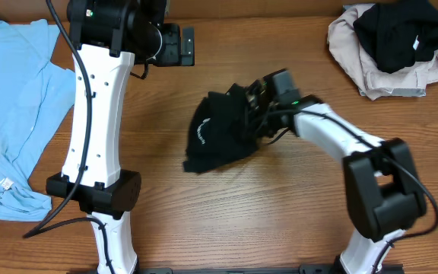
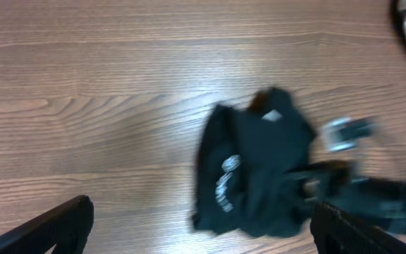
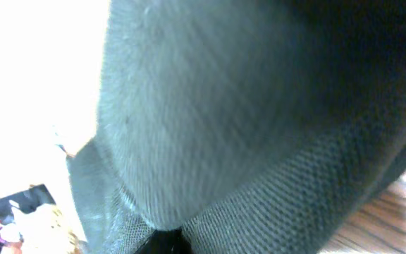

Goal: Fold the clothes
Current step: 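Carry the folded shirt with the right gripper onto the top-right pile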

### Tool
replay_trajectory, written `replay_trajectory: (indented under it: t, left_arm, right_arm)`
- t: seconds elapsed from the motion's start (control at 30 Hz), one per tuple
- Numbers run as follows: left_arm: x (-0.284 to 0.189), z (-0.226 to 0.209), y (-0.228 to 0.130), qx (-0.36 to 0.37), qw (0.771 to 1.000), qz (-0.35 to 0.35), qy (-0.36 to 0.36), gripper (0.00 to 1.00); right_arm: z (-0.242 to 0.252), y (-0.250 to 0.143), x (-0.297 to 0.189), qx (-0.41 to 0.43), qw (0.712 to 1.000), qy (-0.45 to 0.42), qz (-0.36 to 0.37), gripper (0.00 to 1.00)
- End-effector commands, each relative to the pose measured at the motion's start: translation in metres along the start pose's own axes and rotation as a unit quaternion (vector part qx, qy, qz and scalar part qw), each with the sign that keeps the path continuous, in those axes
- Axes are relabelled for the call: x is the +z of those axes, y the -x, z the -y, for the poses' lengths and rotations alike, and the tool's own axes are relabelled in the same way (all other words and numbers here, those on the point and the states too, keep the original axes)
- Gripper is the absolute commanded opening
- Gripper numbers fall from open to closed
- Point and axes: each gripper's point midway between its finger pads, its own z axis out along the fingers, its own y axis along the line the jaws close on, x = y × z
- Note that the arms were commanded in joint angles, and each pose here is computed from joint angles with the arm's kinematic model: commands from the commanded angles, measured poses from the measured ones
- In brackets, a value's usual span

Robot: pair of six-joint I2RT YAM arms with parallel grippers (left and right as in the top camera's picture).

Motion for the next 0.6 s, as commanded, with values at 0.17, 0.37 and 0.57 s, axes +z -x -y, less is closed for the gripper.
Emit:
replay_trajectory:
  t: [0.17,0.37,0.57]
  left_arm:
    - [0.023,-0.009,0.004,0.001,1.000,-0.006,0.027,1.00]
    - [0.046,-0.011,0.005,-0.008,0.999,-0.014,0.031,1.00]
    - [0.087,-0.018,-0.010,-0.013,0.998,-0.052,0.042,1.00]
  right_arm:
    - [-0.061,0.107,-0.205,-0.047,0.967,0.098,0.230,0.04]
    - [-0.032,0.152,-0.296,-0.068,0.930,0.075,0.352,0.04]
    - [0.022,0.191,-0.366,-0.076,0.875,0.006,0.477,0.04]
